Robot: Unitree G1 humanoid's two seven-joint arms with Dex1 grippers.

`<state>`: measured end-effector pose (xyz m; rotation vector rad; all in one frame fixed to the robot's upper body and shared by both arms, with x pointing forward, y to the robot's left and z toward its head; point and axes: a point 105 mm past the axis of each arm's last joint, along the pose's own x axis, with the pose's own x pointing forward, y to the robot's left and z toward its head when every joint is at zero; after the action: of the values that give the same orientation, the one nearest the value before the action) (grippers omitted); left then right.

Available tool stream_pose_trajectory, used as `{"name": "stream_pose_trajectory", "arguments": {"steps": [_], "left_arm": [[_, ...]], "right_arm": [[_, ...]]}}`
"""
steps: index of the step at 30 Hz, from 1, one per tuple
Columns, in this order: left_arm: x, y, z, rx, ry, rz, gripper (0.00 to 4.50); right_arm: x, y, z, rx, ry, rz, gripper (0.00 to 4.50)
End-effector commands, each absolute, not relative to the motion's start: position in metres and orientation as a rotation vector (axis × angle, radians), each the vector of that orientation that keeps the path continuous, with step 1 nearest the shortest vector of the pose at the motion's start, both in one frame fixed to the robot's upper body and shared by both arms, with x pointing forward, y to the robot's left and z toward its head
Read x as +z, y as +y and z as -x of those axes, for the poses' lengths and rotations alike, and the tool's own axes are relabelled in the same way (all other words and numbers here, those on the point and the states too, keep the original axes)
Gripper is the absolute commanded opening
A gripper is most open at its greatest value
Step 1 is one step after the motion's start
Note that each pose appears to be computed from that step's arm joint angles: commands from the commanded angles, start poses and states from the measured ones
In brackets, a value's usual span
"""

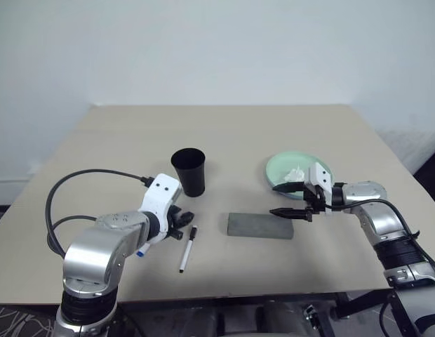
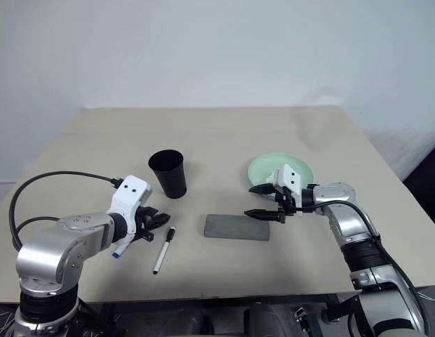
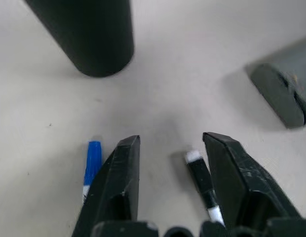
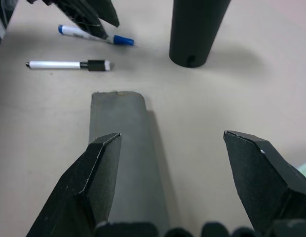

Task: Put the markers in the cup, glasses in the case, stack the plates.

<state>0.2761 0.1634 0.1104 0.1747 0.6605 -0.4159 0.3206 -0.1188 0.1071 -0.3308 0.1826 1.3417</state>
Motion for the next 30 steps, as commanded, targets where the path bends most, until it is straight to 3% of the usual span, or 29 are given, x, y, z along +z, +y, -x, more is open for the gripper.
{"name": "stream_pose_trajectory", "arguments": {"steps": [1, 6, 17, 30], "left_arm": [[0.128, 0.167, -0.282, -0.391, 0.59, -0.156, 1.93], [0.129, 0.17, -0.284, -0.362, 0.608, -0.264, 1.93], [0.125, 0.155, -0.293, -0.456, 0.717, -0.2, 1.93], [0.121, 0.138, -0.282, -0.471, 0.789, -0.157, 1.93]], "right_arm": [[0.118, -0.117, -0.325, 1.349, 0.149, 0.36, 3.6], [0.118, -0.113, -0.327, 1.36, 0.151, 0.351, 3.6], [0.119, -0.112, -0.325, 1.356, 0.144, 0.338, 3.6], [0.119, -0.122, -0.312, 1.31, 0.156, 0.336, 3.6]]}}
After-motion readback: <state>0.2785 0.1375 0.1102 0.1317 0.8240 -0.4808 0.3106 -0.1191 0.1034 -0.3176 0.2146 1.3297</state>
